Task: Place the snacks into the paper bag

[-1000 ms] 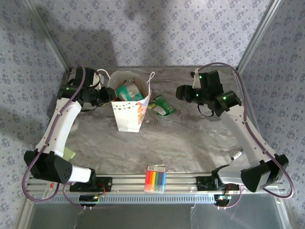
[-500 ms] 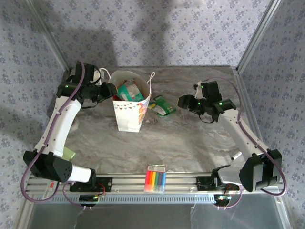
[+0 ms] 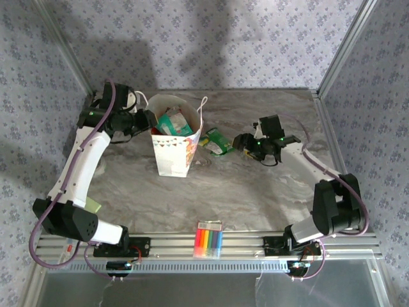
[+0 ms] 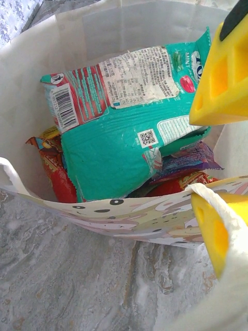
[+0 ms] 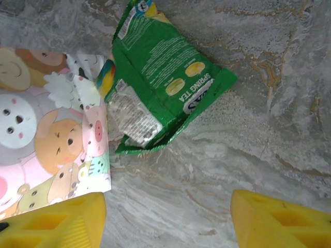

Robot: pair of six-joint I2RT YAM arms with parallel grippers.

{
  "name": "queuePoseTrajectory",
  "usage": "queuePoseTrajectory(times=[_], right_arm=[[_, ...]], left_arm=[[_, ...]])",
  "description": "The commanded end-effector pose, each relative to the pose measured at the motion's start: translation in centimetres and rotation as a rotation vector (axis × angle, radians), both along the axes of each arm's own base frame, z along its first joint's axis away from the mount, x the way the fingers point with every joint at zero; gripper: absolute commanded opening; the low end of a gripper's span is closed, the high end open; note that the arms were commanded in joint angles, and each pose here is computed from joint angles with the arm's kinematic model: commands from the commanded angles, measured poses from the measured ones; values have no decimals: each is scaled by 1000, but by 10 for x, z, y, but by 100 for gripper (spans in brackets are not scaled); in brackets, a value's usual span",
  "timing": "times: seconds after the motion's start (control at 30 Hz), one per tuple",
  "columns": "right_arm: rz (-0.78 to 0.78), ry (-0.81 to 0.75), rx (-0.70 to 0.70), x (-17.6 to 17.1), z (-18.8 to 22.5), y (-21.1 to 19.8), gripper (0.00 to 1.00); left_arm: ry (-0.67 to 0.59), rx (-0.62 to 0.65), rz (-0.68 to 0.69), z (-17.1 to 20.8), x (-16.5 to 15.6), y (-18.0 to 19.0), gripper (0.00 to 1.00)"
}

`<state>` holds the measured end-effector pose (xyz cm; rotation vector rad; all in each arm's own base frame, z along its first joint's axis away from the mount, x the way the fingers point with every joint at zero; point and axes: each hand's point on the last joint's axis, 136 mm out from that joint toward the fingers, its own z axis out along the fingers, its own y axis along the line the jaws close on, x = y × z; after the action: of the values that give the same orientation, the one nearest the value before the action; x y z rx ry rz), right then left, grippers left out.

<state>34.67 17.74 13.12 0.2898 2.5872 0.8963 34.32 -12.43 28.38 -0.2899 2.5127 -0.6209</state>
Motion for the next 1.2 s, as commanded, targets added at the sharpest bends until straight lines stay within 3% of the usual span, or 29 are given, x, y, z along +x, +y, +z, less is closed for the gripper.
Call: queuePoseTrajectory(times=[0.0,0.33,1.17], right_arm=[[3,35,72,5,-14,16,66],[-27,115,148,22,-55,42,68],[-36,193,215,42,-90,73,66]], left_arm=[[2,13,5,3,-3,1,38],[3,55,5,1,-8,8,38],[18,71,-2,-7,-6,9,38]])
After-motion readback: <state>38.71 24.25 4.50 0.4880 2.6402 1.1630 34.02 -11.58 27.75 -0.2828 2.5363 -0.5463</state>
